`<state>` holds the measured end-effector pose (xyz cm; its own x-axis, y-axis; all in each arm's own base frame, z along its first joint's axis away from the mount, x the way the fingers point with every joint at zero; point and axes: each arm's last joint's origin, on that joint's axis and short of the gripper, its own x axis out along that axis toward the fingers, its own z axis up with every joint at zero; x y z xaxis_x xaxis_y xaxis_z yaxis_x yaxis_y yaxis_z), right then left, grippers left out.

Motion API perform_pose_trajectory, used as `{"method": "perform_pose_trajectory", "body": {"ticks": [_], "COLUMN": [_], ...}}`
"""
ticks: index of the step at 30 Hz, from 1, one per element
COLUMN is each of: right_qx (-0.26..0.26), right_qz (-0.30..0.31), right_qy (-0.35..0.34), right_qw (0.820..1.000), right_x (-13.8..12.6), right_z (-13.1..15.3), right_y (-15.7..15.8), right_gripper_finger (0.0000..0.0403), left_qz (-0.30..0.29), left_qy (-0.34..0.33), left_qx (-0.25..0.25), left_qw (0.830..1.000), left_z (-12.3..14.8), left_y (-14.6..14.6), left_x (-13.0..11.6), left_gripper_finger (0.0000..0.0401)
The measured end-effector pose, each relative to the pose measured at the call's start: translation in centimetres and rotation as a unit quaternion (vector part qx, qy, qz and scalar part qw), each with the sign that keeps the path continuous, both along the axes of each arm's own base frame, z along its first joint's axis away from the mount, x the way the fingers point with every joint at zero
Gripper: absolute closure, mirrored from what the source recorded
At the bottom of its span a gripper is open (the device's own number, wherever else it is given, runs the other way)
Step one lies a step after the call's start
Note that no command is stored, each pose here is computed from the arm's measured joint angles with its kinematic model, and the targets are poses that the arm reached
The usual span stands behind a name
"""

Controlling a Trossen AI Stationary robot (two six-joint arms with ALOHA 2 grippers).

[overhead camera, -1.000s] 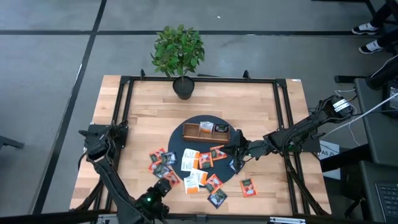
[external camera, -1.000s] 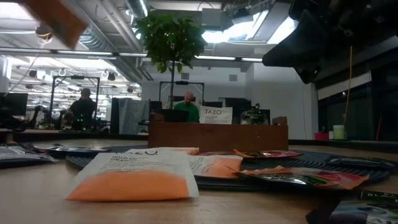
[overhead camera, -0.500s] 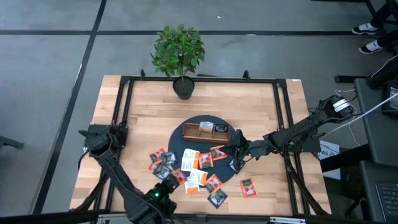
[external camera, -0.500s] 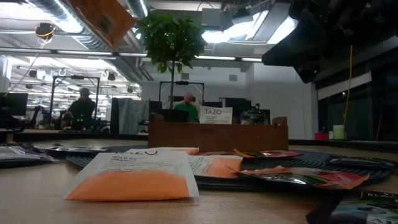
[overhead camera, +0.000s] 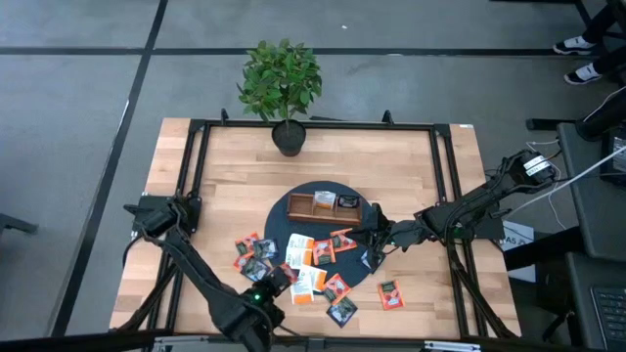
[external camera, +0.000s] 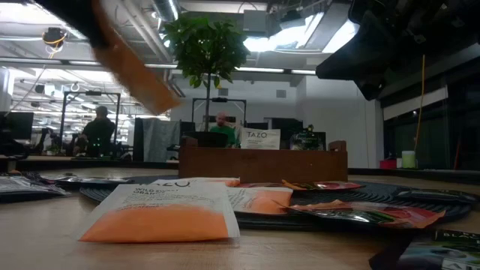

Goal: Pick & Place Tea
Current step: Put the orange tea bag into the left side of the wooden organizer

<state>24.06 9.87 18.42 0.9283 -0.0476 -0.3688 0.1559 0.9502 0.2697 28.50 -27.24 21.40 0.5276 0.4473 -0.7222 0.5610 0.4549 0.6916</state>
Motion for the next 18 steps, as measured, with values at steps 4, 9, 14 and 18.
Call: {"method": "perform_pose_trajectory", "body": {"ticks": [4,9,14,18], "right_qx": [0.000,0.000,0.004,0.010], "right_qz": [0.000,0.001,0.008,0.014], "right_qy": [0.000,0.000,0.000,-0.017], "right_qw": [1.000,1.000,1.000,1.000], "right_x": [0.0,0.0,0.0,0.1], "right_z": [0.0,0.0,0.0,0.4], "right_y": [0.0,0.0,0.1,0.1], "right_gripper_finger": [0.0379,0.0379,0.0379,0.0379], "left_qz": [-0.015,-0.046,-0.065,-0.090], "left_qy": [-0.007,-0.025,-0.058,-0.046], "left_qx": [0.013,-0.025,-0.030,-0.002], "left_qw": [1.000,0.998,0.996,0.995], "left_z": [0.7,2.5,3.6,3.3], "left_y": [1.0,2.1,4.1,5.6], "left_x": [-0.2,-0.4,-0.5,-0.6], "left_gripper_finger": [0.0400,0.0400,0.0400,0.0400]}}
